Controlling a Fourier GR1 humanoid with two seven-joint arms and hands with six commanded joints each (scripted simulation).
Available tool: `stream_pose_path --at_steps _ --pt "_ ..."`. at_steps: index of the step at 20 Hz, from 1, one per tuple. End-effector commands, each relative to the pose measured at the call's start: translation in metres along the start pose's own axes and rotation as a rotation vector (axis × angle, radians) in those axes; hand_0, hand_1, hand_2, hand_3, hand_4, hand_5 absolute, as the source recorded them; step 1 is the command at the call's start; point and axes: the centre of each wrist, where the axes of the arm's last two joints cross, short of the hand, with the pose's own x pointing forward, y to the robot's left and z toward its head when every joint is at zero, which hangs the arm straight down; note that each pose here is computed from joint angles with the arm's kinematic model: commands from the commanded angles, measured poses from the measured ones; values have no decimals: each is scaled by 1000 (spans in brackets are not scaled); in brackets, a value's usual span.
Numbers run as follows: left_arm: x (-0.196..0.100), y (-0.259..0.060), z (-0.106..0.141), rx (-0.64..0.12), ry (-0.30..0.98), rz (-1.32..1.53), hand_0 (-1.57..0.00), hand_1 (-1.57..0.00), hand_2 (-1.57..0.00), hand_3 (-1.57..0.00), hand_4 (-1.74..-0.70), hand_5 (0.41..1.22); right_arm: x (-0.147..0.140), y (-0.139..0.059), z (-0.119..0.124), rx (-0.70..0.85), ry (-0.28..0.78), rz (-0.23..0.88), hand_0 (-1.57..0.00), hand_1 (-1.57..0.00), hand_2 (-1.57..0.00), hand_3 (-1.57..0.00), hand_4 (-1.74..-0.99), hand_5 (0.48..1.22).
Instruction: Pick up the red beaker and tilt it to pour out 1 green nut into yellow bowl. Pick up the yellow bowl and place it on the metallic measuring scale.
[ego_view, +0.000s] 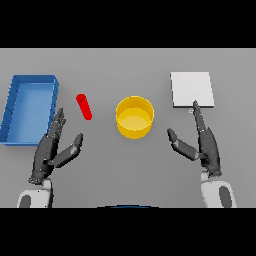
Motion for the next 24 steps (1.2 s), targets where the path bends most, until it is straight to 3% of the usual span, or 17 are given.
stream_pose_path --at_steps 1,5,11,18,24 --pt "5 1 -2 -5 18 -16 1 1 1 1 -1138 660 0 4 2 5 4 9 1 1 1 1 -1071 581" --pt "4 2 -1 -23 86 -34 1 1 1 1 -1137 650 7 1 3 20 -8 -21 1 1 1 1 -1131 607" --pt "-14 3 -41 -32 152 -36 1 1 1 1 -1169 648 8 -1 -2 50 -13 -80 1 1 1 1 -1209 627" --pt "-29 -2 -89 -72 142 -55 1 1 1 1 -1183 637 8 -3 -2 51 -10 -86 1 1 1 1 -1227 625" --pt "-30 -9 -114 -81 134 -102 1 1 1 1 -1197 661 5 -3 1 51 -7 -85 1 1 1 1 -1226 631"
